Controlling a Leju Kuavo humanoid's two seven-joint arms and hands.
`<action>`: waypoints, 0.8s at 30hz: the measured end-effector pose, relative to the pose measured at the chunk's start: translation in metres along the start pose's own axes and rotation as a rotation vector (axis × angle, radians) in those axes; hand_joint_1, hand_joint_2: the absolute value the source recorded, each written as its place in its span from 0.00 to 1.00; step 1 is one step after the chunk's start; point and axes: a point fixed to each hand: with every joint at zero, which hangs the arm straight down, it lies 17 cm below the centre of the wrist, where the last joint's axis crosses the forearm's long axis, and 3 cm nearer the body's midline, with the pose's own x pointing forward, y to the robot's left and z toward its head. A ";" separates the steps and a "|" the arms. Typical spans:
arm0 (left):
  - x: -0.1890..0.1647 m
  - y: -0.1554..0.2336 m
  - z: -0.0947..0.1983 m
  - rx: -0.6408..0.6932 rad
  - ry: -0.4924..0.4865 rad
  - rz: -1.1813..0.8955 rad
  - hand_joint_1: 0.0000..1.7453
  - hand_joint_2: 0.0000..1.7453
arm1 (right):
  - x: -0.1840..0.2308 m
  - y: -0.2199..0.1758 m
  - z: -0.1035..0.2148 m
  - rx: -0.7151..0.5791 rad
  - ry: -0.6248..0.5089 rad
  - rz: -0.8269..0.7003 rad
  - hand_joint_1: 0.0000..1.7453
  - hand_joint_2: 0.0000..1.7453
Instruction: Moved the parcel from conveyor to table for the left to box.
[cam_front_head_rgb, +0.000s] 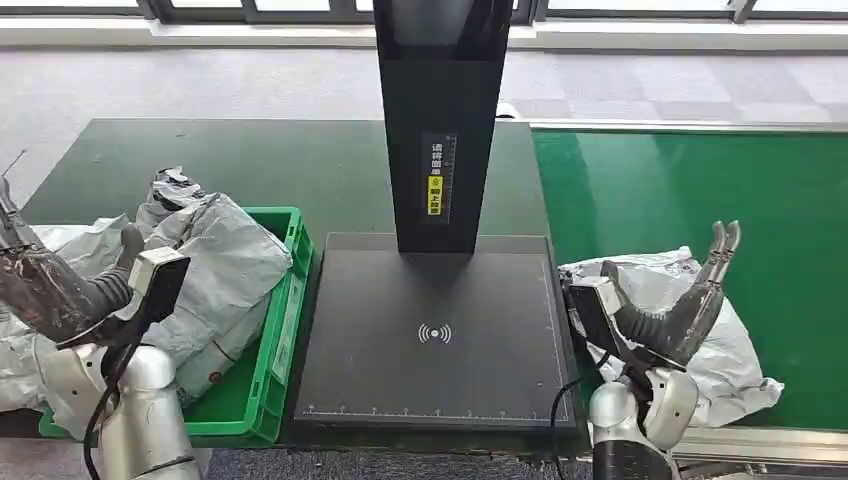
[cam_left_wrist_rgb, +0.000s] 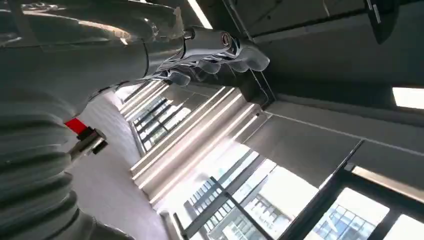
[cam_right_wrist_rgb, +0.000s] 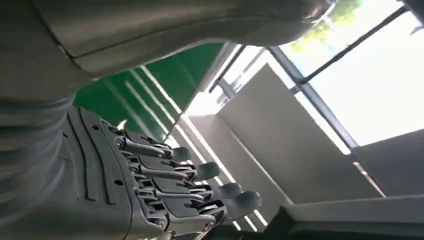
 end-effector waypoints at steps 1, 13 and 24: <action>-0.002 0.007 0.000 0.035 0.007 0.043 0.00 1.00 | -0.013 0.005 0.001 0.024 0.033 0.059 0.00 1.00; 0.058 -0.005 0.024 0.068 0.227 1.010 0.00 1.00 | -0.146 0.083 0.072 0.336 0.551 0.334 0.00 1.00; 0.156 0.027 0.026 -0.147 -0.018 1.490 0.00 1.00 | -0.173 0.113 0.114 0.517 0.572 0.378 0.00 1.00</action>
